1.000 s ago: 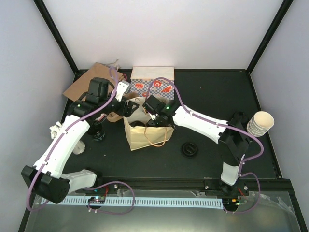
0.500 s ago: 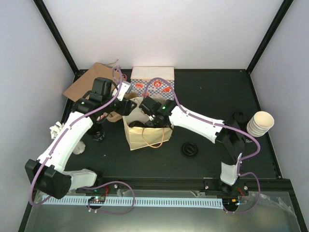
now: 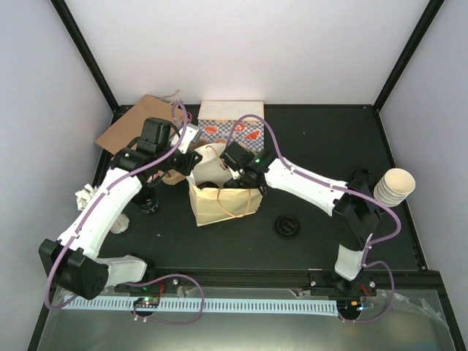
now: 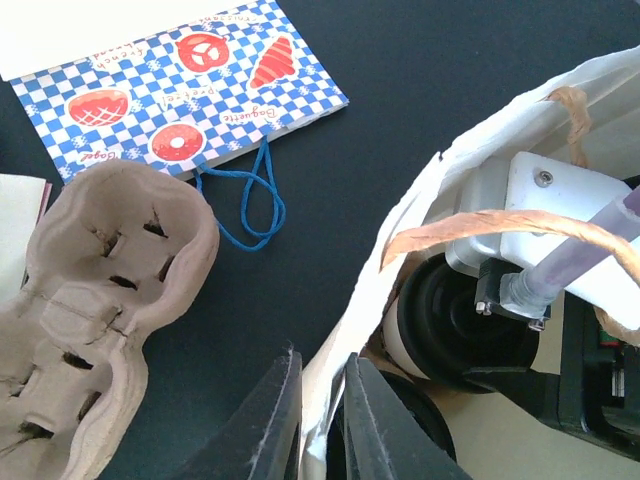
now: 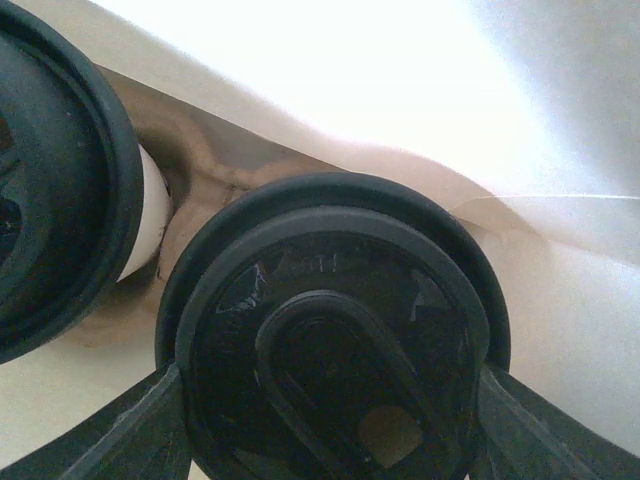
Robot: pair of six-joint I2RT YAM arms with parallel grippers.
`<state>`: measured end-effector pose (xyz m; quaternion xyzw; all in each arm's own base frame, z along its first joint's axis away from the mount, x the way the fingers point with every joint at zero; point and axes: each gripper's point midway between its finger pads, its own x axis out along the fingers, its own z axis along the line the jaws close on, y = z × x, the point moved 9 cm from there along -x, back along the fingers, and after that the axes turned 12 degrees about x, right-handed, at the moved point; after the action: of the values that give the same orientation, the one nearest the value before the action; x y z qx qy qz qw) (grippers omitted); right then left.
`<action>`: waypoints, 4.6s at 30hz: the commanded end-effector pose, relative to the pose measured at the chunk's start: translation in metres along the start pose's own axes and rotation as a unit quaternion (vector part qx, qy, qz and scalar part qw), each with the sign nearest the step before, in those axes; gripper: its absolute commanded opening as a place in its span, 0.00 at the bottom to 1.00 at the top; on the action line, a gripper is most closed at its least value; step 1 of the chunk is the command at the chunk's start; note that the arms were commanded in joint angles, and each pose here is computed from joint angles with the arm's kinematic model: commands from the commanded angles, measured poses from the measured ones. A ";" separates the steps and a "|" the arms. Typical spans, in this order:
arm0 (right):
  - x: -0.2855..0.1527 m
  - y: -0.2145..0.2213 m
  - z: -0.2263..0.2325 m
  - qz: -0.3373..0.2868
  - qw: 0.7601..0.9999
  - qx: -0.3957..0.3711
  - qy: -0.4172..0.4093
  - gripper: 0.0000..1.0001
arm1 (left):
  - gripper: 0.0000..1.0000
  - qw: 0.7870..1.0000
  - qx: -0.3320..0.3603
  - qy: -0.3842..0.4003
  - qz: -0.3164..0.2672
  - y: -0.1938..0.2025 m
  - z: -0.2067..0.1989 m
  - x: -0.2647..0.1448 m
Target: Pack the takeout coffee
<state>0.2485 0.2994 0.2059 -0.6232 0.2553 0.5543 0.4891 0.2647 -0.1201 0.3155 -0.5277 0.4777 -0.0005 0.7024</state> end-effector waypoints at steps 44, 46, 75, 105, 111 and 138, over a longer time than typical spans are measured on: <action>0.064 0.089 -0.003 0.208 0.974 -0.039 0.083 0.37 | 0.52 0.999 0.018 0.020 -0.035 -0.006 -0.012 -0.015; 0.063 0.089 -0.002 0.207 0.976 -0.032 0.065 0.37 | 0.52 0.999 0.020 0.020 -0.038 -0.007 -0.013 -0.016; 0.046 0.076 -0.016 0.161 0.978 -0.029 0.127 0.40 | 0.53 0.999 0.031 0.020 -0.037 -0.007 -0.017 -0.013; -0.099 -0.004 0.005 -0.020 0.996 -0.016 0.080 1.00 | 0.02 0.996 0.036 0.073 -0.029 -0.004 -0.029 -0.011; -0.127 -0.013 -0.002 -0.074 0.994 0.017 0.080 1.00 | 0.02 0.996 0.038 0.070 -0.028 -0.005 -0.031 -0.013; -0.224 0.011 -0.042 -0.285 0.955 0.077 0.028 1.00 | 0.54 0.995 0.051 0.050 -0.068 -0.017 -0.035 -0.022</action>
<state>0.1966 0.2095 0.4164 -0.6327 0.1237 0.3750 0.6661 0.2398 -0.1399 0.3241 -0.5141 0.5051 -0.0657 0.6901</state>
